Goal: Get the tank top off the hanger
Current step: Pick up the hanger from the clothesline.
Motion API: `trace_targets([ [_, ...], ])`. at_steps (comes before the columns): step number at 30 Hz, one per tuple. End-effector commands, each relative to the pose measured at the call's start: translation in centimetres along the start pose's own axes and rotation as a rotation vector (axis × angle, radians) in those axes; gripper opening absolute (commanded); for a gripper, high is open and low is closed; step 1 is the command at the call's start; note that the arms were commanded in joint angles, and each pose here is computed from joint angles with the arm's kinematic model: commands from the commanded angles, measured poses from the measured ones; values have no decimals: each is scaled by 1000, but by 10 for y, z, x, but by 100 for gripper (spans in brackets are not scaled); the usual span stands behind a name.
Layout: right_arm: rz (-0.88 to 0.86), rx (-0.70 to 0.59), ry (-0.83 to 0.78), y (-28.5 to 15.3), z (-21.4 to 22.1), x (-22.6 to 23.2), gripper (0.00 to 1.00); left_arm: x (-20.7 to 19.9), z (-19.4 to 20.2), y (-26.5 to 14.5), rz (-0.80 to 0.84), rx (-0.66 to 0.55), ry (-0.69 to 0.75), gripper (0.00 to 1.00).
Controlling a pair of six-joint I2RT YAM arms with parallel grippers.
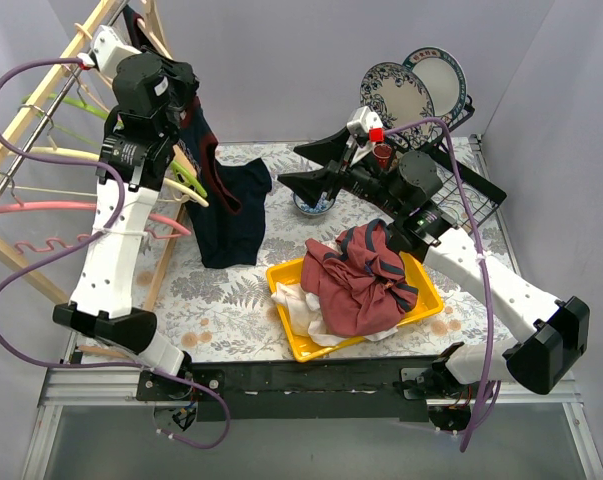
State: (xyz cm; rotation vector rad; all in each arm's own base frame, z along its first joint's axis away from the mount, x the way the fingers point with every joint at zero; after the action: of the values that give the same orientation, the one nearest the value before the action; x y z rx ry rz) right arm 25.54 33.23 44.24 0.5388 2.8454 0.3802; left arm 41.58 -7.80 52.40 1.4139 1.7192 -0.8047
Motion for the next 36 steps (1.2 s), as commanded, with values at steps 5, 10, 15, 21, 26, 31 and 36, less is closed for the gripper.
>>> trace_targets([
  [5, 60, -75, -85, -7, -56, -8, 79, -55, -22, -55, 241, 117, -86, 0],
  [10, 119, -70, -85, -18, -64, -12, 79, -71, -12, -76, 339, 235, -87, 0],
  [15, 167, -65, -77, -26, -70, -15, 79, -79, -13, -93, 382, 287, -82, 0],
  [21, 197, -77, -88, -31, -83, -18, 79, -86, -16, -115, 449, 332, -78, 0],
  [26, 153, -90, -87, -28, -88, -12, 78, -89, -15, -129, 480, 378, -75, 0],
  [31, 117, -94, -100, -23, -87, -9, 78, -91, -13, -141, 516, 423, -53, 0],
  [36, 219, -129, -1, -19, -101, -25, 76, -94, 2, -152, 572, 530, -31, 0],
])
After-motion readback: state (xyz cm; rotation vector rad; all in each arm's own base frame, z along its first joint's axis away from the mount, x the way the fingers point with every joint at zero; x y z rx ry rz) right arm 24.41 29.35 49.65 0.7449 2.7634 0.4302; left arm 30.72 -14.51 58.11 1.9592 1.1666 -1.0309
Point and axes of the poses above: each gripper's point midway between its finger pads, its own y axis out along the fingers, its own x axis along the line the jaws close on, z = x × y, the point moved 2 cm from there along -y, back along the fingers, and after that the axes turned 14 degrees about -y, right-handed, at the moved point
